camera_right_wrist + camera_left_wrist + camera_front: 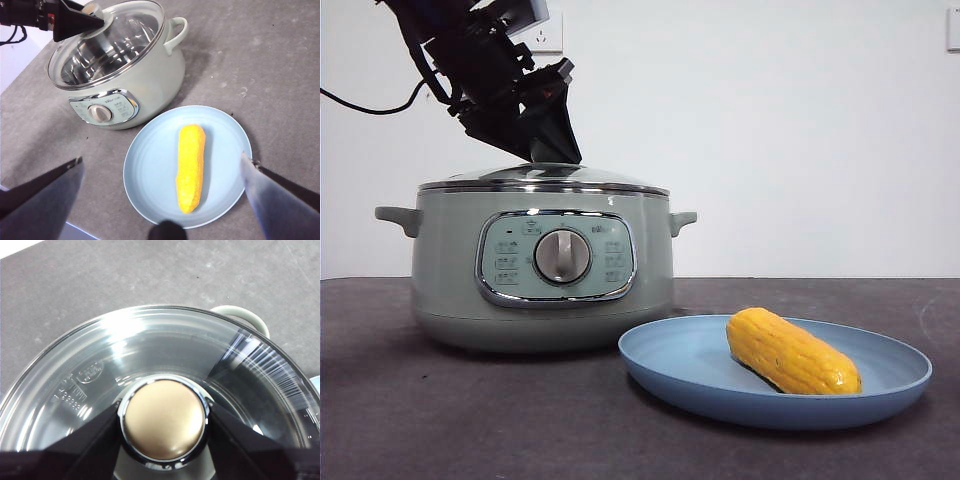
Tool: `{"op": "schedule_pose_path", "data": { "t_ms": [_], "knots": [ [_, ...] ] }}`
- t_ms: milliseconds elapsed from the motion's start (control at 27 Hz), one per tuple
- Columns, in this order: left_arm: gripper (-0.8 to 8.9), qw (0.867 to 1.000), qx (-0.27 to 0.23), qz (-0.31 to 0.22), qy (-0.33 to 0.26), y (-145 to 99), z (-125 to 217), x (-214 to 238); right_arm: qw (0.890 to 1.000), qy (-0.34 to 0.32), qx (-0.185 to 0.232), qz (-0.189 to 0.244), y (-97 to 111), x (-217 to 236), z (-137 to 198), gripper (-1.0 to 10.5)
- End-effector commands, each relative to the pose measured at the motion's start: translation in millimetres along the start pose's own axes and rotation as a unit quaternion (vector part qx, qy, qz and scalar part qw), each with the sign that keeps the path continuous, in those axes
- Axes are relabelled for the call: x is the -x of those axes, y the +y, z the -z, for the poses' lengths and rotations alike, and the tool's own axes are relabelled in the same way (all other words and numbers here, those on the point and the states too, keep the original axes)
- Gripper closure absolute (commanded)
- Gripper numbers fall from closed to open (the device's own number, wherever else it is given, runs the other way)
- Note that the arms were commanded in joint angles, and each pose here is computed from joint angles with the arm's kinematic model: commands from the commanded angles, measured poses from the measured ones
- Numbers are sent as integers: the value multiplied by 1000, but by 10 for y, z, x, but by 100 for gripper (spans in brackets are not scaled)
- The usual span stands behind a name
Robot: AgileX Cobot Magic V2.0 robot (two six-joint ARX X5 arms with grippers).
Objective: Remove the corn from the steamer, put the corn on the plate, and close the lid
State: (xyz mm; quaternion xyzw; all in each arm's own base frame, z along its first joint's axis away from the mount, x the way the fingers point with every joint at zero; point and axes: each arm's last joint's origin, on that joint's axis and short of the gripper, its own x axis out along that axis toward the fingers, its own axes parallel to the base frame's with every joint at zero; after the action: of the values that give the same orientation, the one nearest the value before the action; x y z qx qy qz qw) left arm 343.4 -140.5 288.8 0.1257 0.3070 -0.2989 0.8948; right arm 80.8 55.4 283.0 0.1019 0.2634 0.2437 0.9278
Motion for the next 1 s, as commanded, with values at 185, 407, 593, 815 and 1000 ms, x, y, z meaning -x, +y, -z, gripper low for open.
{"op": "schedule_pose_path", "data": {
  "t_ms": [185, 407, 593, 815, 1000],
  "knots": [
    [336, 998, 14, 10, 63, -5, 190, -132, 1000, 0, 3, -4, 1, -4, 7, 380],
    [314, 998, 14, 8, 60, -12, 166, -73, 1000, 14, 3, 1, -9, -3, 33, 380],
    [314, 999, 10, 2, 38, -30, 87, 103, 1000, 18, 8, 3, -12, -2, 42, 380],
    [314, 1000, 10, -2, 20, -96, 6, 512, 1000, 22, 12, -6, -7, -2, 44, 380],
    [315, 999, 35, 0, 21, -209, 15, 1022, 999, 26, 30, -10, -7, -3, 50, 380]
  ]
}}
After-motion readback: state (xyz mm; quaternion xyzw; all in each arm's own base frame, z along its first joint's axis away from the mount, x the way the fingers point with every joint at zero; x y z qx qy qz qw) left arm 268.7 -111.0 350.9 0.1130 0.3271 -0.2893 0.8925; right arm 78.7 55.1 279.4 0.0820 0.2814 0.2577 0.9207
